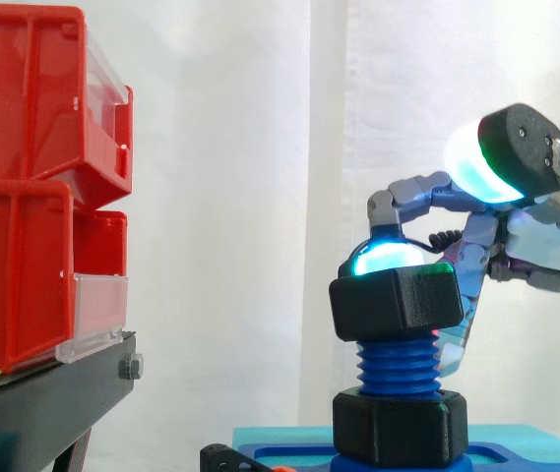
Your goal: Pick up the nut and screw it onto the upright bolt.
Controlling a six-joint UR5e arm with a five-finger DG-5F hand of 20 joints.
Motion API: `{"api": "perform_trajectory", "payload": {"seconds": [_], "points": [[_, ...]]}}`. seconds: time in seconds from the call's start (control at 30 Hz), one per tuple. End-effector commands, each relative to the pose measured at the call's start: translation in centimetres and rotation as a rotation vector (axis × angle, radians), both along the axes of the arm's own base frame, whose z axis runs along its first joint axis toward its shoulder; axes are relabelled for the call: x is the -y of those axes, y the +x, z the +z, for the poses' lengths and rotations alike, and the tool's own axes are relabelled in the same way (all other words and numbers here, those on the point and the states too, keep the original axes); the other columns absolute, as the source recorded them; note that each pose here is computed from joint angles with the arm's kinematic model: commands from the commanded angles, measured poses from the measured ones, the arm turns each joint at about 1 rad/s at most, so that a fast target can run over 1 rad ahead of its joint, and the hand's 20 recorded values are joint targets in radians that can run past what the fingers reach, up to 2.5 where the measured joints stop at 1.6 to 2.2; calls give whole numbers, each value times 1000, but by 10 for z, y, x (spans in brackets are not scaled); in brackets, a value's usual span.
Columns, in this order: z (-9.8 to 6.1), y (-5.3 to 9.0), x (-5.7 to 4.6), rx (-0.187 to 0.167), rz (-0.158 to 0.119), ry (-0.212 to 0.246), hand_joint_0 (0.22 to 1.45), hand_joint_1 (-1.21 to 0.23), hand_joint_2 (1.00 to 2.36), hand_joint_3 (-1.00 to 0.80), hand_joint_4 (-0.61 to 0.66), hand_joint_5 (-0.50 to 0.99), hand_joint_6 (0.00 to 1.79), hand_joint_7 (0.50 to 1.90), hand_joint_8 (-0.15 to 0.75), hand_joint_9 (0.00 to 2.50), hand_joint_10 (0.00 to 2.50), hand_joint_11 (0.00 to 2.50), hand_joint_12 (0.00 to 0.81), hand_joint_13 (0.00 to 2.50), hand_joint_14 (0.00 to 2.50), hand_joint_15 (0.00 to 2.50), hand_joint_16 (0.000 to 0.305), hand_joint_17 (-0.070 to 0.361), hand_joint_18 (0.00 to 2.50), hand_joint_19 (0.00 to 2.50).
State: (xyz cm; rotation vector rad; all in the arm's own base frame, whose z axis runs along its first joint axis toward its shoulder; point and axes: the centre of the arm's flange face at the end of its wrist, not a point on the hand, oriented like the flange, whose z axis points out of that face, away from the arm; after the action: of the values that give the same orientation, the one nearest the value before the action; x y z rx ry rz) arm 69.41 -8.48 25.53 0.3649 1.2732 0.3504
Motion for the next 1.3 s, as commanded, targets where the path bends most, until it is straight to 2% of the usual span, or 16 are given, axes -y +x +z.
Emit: {"api": "perform_trajectory", "payload": {"seconds": [0.0, 0.03, 0.1, 0.23, 0.3, 0.4, 0.53, 0.57, 0.7, 0.93, 1.0, 1.03, 1.1, 1.13, 1.17, 1.27], "points": [[9, -3, 5, -2, -1, -14, 454, -211, 1000, -500, 110, 49, 505, 1193, 184, 1348, 0, 0, 312, 830, 0, 0, 39, 87, 683, 95], [18, -6, 11, 7, -5, -16, 452, -206, 1000, -500, 135, 33, 505, 1147, 214, 1312, 0, 0, 323, 799, 0, 0, 40, 90, 663, 101], [26, -8, 15, 21, -10, -16, 435, -198, 1000, -500, 235, -64, 504, 904, 283, 1044, 0, 0, 370, 667, 0, 2, 48, 108, 566, 128], [55, 2, 25, 82, -22, -13, 424, -208, 1000, -500, 209, -135, 502, 713, 278, 762, 0, 0, 393, 457, 0, 0, 53, 119, 397, 137], [61, 5, 23, 93, -15, -16, 419, -217, 1000, -500, 199, -157, 502, 662, 279, 685, 0, 0, 392, 394, 0, 0, 55, 124, 331, 129], [62, 7, 14, 102, 1, -18, 416, -226, 1000, -500, 187, -171, 501, 631, 273, 575, 0, 0, 397, 307, 0, 0, 56, 126, 237, 99], [48, 13, -1, 89, 11, -13, 409, -240, 1000, -500, 182, -174, 501, 627, 273, 529, 0, 0, 404, 236, 0, 0, 58, 130, 166, 87], [41, 15, -12, 79, 21, -11, 407, -243, 1000, -500, 185, -173, 501, 629, 273, 519, 0, 0, 405, 233, 0, 0, 58, 131, 143, 82], [37, 16, -30, 60, 40, -10, 405, -245, 1000, -500, 181, -166, 501, 631, 273, 477, 0, 0, 410, 176, 0, 0, 60, 134, 51, 71], [30, 15, -52, 14, 69, -16, 399, -152, 1000, -500, 148, -153, 502, 632, 261, 402, 0, 0, 413, 16, 0, 0, 62, 139, 0, 54], [27, 16, -55, 10, 72, -19, 398, -124, 1000, -500, 135, -148, 501, 630, 257, 381, 0, 0, 414, 0, 0, 0, 63, 143, 0, 34], [17, 18, -57, -3, 71, -22, 398, -123, 1000, -500, 133, -148, 501, 632, 257, 379, 0, 0, 414, 0, 0, 0, 63, 143, 0, 36], [17, 18, -57, -3, 71, -22, 398, -113, 1000, -500, 124, -147, 501, 635, 255, 371, 0, 0, 412, 0, 0, 0, 64, 144, 0, 32], [2, 21, -59, -21, 75, -21, 398, -111, 1000, -500, 127, -147, 501, 635, 254, 370, 0, 0, 412, 0, 0, 0, 64, 144, 0, 26], [-5, 22, -60, -22, 78, -19, 399, -110, 1000, -500, 127, -147, 501, 635, 255, 369, 0, 0, 412, 0, 0, 0, 64, 144, 0, 25], [-3, 24, -61, 1, 80, -18, 399, -108, 1000, -500, 124, -147, 501, 638, 254, 366, 0, 0, 414, 0, 0, 0, 65, 145, 0, 27]]}}
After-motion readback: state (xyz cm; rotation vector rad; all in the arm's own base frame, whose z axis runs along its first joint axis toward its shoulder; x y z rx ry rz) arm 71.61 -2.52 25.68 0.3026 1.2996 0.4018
